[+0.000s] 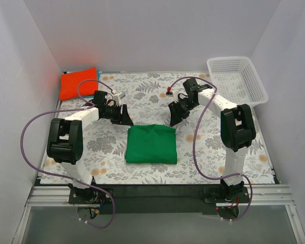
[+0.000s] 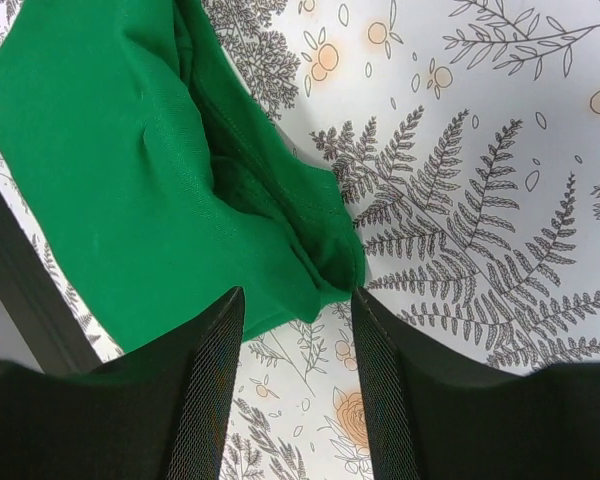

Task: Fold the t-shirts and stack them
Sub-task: Fold the tshirt

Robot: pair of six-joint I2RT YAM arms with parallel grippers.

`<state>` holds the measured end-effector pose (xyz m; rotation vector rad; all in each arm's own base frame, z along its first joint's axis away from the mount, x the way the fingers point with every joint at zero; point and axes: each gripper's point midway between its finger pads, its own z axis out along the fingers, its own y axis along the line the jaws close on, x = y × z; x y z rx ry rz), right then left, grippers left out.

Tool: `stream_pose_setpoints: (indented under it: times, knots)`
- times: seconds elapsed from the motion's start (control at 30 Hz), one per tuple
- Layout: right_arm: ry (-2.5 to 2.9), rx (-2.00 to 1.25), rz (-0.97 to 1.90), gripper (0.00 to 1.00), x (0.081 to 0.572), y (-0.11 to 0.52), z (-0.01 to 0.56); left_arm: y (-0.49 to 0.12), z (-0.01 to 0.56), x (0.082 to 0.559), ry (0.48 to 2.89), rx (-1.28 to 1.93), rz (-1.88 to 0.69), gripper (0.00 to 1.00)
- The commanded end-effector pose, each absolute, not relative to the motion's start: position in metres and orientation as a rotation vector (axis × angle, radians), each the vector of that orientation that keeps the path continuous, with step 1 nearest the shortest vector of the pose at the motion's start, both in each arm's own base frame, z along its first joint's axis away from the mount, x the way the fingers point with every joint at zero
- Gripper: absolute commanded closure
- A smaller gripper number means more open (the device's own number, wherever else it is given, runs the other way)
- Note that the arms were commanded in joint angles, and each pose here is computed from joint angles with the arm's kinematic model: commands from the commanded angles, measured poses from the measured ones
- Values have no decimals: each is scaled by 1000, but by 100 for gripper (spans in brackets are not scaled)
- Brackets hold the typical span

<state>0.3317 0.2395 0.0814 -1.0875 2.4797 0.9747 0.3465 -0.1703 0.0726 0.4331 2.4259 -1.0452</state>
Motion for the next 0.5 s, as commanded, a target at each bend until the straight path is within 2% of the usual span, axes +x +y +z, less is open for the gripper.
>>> stream_pose_setpoints:
  times: [0.0, 0.23, 0.47]
  knots:
    - [2453, -1100, 1035, 46, 328, 244, 82, -166, 72, 356, 2441, 398, -999, 53]
    - [2482, -1081, 1117, 41, 313, 246, 74, -164, 58, 356, 2476, 367, -985, 52]
    - [2492, -1067, 1149, 42, 307, 247, 67, -167, 55, 357, 2480, 363, -1009, 51]
